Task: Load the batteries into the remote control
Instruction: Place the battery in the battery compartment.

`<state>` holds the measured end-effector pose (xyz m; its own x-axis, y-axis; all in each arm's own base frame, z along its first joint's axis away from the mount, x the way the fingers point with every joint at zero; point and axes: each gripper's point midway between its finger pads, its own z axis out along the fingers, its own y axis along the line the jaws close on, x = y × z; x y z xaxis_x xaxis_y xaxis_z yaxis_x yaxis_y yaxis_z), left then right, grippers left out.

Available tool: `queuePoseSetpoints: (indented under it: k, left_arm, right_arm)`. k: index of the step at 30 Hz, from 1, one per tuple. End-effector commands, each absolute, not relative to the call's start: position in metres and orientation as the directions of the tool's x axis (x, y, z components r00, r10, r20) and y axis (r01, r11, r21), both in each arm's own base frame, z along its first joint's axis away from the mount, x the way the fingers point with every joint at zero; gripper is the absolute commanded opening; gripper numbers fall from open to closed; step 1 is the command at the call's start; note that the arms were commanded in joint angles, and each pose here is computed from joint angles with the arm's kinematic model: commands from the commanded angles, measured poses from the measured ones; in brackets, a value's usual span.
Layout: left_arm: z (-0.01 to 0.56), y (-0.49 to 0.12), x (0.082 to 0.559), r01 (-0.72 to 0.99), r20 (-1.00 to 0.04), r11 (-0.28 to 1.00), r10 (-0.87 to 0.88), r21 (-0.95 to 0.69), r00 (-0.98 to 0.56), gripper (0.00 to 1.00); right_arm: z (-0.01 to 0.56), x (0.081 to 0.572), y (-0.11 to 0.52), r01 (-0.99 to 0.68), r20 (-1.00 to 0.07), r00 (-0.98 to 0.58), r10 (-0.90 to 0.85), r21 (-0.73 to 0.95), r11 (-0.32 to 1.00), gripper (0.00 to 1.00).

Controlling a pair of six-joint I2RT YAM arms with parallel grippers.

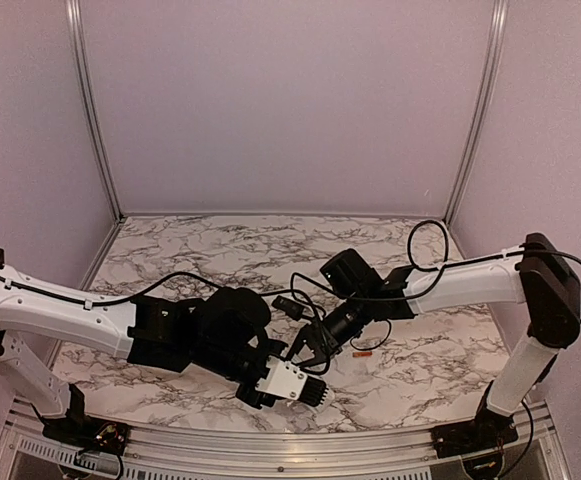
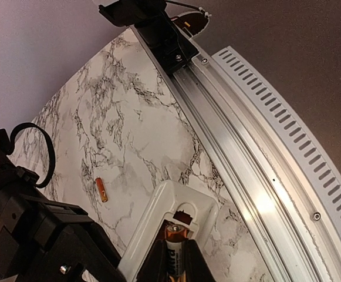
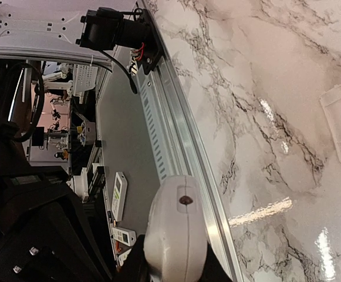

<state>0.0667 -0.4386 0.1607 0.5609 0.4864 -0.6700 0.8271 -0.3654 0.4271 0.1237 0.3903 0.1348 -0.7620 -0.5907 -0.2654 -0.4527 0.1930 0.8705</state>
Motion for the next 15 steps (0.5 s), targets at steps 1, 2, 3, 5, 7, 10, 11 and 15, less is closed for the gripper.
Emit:
queuePoseSetpoints:
  k: [1, 2, 3, 5, 7, 10, 11, 15]
  left_arm:
    - [0.159, -0.447, 0.062, 0.81, -0.668, -0.394, 0.463, 0.434, 0.583, 0.02]
    - [0.157, -0.447, 0.062, 0.807, -0.663, -0.4, 0.465, 0.435, 0.587, 0.02]
    - [0.156, -0.447, 0.062, 0.806, -0.663, -0.401, 0.463, 0.435, 0.589, 0.02]
    - [0.156, -0.448, 0.061, 0.804, -0.664, -0.408, 0.459, 0.433, 0.59, 0.02]
    - [0.156, -0.45, 0.06, 0.802, -0.666, -0.412, 0.453, 0.432, 0.592, 0.02]
    - [0.153, -0.45, 0.061, 0.796, -0.659, -0.42, 0.454, 0.436, 0.6, 0.02]
    - [0.152, -0.45, 0.061, 0.794, -0.657, -0.423, 0.454, 0.437, 0.603, 0.02]
    - [0.147, -0.45, 0.059, 0.785, -0.65, -0.441, 0.45, 0.434, 0.612, 0.03]
  right_arm:
    - [0.15, 0.116, 0.402, -0.453, -0.283, -0.742, -0.607, 0.88, 0.144, 0.0]
    - [0.15, 0.115, 0.402, -0.453, -0.283, -0.74, -0.61, 0.88, 0.142, 0.0]
    - [0.15, 0.114, 0.403, -0.453, -0.281, -0.739, -0.612, 0.88, 0.142, 0.0]
    - [0.15, 0.113, 0.403, -0.449, -0.279, -0.737, -0.616, 0.883, 0.138, 0.0]
    - [0.151, 0.114, 0.404, -0.447, -0.278, -0.737, -0.617, 0.884, 0.135, 0.0]
    - [0.153, 0.111, 0.406, -0.448, -0.283, -0.729, -0.623, 0.886, 0.121, 0.0]
    - [0.153, 0.11, 0.406, -0.448, -0.282, -0.726, -0.627, 0.886, 0.121, 0.0]
    - [0.153, 0.106, 0.407, -0.447, -0.282, -0.717, -0.638, 0.888, 0.109, 0.0]
